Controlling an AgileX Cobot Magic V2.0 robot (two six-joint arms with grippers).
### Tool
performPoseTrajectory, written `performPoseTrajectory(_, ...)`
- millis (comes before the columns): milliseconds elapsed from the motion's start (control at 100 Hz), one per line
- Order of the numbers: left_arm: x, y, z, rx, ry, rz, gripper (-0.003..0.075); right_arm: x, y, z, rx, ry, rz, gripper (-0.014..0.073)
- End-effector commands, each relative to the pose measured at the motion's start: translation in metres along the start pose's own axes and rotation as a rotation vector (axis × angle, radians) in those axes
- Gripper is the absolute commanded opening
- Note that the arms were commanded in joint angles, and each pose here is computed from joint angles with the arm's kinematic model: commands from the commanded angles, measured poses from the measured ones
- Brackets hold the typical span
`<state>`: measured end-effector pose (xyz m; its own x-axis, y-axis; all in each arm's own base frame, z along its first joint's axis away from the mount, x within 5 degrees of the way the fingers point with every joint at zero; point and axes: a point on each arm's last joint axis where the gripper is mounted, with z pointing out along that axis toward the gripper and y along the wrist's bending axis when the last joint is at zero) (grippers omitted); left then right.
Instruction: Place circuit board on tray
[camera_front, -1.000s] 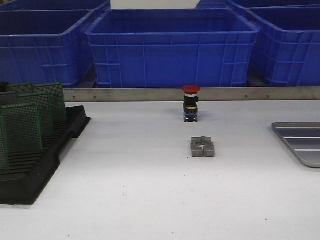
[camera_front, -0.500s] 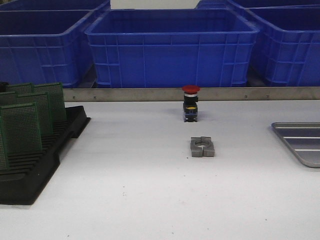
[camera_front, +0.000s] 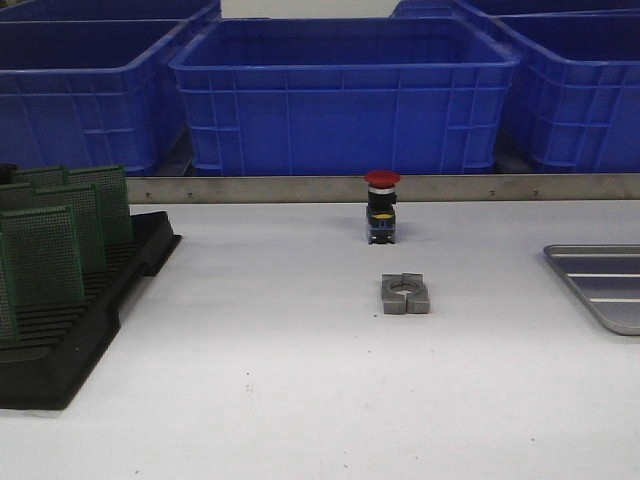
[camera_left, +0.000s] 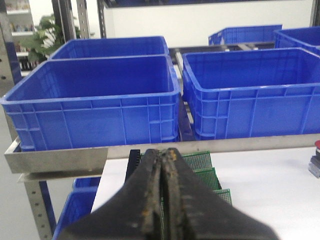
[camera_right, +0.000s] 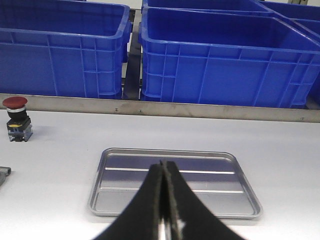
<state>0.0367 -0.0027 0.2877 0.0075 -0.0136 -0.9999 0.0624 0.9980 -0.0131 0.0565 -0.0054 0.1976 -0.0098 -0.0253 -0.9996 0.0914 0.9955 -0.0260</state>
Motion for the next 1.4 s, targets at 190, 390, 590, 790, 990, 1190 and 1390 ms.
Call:
performPoseTrajectory(190,-0.078,-0.003,0.032,0.021,0.202,-0.052,-0.0020,-0.008,0.000,-0.002,0.006,-0.101,-0.011,-0.0060)
performPoseTrajectory(390,-0.108,-0.006,0.080,0.040,0.379,-0.084,-0.0019,-0.008,0.000,-0.002,0.006,-0.101,-0.011,-0.0060)
performPoseTrajectory(590,-0.107,-0.008,0.133,0.070,0.528,-0.077,0.0212,-0.008,0.000,-0.002,0.006,-0.101,-0.011,-0.0060)
performPoseTrajectory(790,-0.086,-0.010,0.173,0.156,0.683,0.095,0.0445,-0.008,0.000,-0.002,0.006,-0.101,-0.011,-0.0060)
performPoseTrajectory(990,-0.046,-0.014,0.200,0.391,0.900,0.398,0.0439,-0.008,0.000,-0.002,0.006,-0.101,-0.011,-0.0060)
performPoseTrajectory(1190,-0.019,-0.015,0.220,0.687,0.900,0.813,0.0438,-0.008,0.000,-0.002,0.006,-0.101,-0.011,-0.0060)
performPoseTrajectory(1390,0.004,-0.016,0.236,0.824,0.909,0.929,0.0438,-0.008,0.000,-0.002,0.006,-0.101,-0.011,-0.0060)
